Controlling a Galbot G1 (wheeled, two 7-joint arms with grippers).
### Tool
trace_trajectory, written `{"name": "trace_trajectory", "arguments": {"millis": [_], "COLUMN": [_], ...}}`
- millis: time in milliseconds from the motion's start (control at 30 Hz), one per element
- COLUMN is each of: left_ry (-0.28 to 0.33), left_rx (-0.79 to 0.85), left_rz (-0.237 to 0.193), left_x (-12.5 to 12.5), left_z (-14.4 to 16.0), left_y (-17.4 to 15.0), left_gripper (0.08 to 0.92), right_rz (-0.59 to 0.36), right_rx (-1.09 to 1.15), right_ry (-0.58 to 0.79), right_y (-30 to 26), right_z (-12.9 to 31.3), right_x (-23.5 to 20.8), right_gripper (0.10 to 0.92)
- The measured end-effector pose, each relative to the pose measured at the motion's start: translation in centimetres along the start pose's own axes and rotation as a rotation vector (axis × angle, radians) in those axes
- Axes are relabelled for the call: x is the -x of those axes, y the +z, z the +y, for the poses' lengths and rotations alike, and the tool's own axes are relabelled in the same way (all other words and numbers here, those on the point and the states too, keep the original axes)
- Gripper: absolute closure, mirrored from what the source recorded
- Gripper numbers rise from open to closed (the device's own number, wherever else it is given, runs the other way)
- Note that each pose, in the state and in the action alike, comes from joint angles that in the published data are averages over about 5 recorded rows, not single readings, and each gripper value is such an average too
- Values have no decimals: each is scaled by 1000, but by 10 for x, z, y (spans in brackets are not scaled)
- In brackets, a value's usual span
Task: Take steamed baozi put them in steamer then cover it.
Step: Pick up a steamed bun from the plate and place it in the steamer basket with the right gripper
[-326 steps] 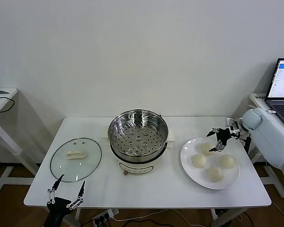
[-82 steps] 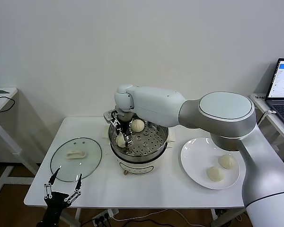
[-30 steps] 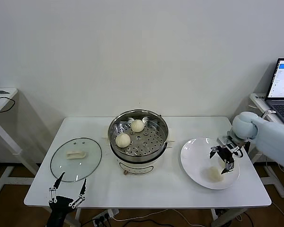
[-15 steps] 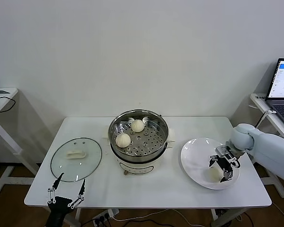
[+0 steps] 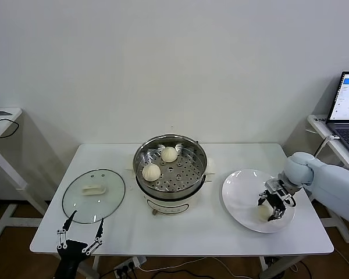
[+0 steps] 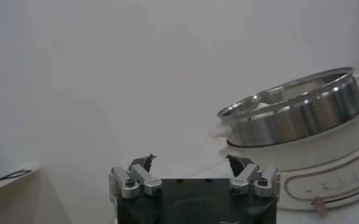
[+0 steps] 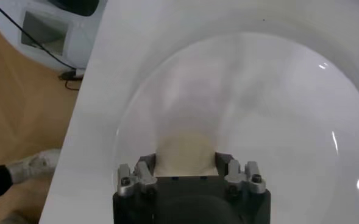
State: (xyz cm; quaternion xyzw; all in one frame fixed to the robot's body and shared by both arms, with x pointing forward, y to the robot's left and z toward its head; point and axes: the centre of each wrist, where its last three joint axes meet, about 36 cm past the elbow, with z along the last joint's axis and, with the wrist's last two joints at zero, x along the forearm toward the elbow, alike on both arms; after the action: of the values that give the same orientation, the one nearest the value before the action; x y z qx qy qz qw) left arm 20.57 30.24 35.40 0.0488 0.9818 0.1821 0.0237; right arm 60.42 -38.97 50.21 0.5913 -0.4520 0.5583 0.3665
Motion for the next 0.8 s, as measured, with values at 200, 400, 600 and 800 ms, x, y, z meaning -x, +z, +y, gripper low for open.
{"name": "trace_trajectory", "arguments": {"millis": [200, 400, 600, 800], "left_ry": [5, 9, 14, 18], "left_rx": [1, 1, -1, -1], "left_rz": [-6, -10, -14, -18], "left_x": [1, 1, 1, 0], "left_z": [0, -1, -5, -6], "left_y": [-1, -2, -2, -3], "left_gripper": [177, 177, 177, 177], "right_rz": [-19, -24, -18, -6], "right_rx": [-135, -381, -667, -943], "right_ry": [98, 215, 264, 229], "right_y": [-25, -80, -157, -233], "right_z": [-35, -88, -128, -144], "right_x": [-60, -134, -180, -181], "right_gripper": [371, 364, 356, 350]}}
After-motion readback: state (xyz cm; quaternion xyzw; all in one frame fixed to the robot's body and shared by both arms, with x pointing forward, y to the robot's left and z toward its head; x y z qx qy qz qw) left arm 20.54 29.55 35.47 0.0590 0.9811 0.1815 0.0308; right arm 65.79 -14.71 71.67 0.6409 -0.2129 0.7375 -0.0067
